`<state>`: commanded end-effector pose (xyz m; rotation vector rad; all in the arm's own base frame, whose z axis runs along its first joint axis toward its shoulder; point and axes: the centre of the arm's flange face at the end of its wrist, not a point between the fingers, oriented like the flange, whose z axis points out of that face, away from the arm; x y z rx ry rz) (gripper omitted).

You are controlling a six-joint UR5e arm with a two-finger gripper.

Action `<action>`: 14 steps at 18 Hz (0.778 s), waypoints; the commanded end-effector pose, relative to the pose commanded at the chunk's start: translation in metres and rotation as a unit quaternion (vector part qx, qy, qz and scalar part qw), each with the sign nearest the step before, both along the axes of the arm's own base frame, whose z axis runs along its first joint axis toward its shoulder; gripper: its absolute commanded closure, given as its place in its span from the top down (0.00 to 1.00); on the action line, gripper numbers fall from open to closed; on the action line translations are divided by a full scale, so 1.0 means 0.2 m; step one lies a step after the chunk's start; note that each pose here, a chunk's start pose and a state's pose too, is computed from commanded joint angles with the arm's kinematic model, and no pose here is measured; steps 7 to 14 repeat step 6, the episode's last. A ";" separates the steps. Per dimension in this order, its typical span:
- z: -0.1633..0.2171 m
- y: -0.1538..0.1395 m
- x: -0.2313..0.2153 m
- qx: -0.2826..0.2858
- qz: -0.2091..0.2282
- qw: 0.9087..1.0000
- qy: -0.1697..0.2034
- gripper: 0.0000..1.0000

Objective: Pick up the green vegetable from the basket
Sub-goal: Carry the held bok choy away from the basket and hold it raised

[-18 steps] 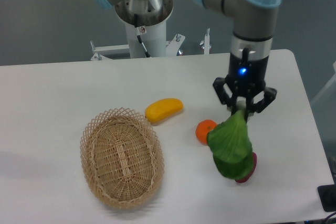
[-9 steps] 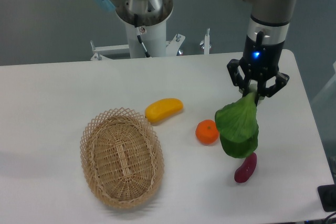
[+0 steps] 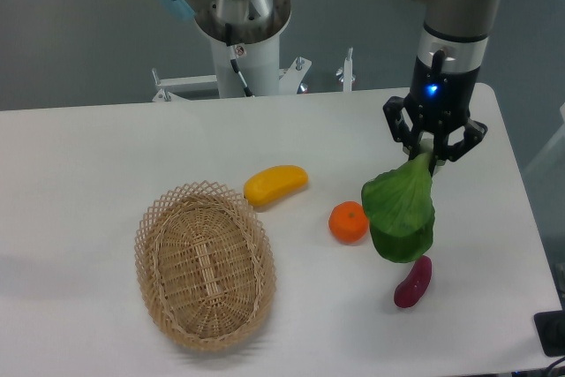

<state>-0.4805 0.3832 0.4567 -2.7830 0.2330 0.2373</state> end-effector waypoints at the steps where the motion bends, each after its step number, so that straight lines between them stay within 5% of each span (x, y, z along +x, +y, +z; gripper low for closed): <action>1: 0.00 0.00 0.00 0.000 0.000 1.000 0.000 0.25; 14: -0.01 0.01 0.01 -0.002 -0.001 1.000 0.000 0.25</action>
